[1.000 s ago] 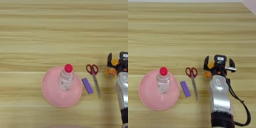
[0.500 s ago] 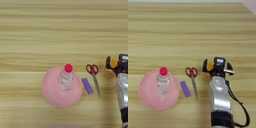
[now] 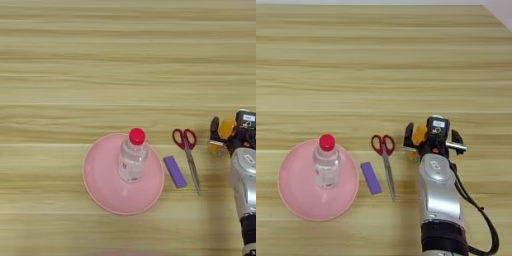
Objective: Move the objects on the table
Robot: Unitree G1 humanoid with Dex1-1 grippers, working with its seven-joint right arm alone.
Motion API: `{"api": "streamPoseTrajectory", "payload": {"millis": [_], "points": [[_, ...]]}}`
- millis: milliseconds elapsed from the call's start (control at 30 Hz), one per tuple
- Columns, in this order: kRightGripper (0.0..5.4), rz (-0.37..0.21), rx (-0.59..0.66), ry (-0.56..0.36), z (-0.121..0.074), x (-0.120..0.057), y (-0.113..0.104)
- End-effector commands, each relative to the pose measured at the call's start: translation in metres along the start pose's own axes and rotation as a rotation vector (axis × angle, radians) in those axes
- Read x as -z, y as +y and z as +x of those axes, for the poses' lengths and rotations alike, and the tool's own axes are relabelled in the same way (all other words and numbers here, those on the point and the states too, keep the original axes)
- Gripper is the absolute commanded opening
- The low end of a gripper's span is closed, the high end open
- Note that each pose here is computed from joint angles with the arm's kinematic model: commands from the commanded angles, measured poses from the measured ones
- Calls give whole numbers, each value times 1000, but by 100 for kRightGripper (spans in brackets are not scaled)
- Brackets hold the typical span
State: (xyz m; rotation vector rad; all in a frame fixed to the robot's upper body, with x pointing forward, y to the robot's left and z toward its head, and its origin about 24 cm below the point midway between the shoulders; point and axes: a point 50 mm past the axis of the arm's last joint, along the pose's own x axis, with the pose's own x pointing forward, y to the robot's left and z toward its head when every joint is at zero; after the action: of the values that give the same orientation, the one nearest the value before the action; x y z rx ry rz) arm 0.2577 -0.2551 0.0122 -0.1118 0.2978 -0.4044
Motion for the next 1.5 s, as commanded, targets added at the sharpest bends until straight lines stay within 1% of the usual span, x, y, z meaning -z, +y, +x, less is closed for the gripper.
{"api": "streamPoseTrajectory", "payload": {"millis": [33, 633, 833, 1033, 1267, 1433, 1500], "points": [[535, 10, -1, -117, 10, -33, -2], [535, 31, -9, -92, 14, -30, -3], [437, 34, -17, -92, 15, -30, -3], [364, 39, -27, -92, 16, -30, -3], [362, 37, -35, -101, 15, -31, -1], [362, 44, -96, -166, 11, -39, 8], [362, 33, -116, -204, 9, -43, 12]]}}
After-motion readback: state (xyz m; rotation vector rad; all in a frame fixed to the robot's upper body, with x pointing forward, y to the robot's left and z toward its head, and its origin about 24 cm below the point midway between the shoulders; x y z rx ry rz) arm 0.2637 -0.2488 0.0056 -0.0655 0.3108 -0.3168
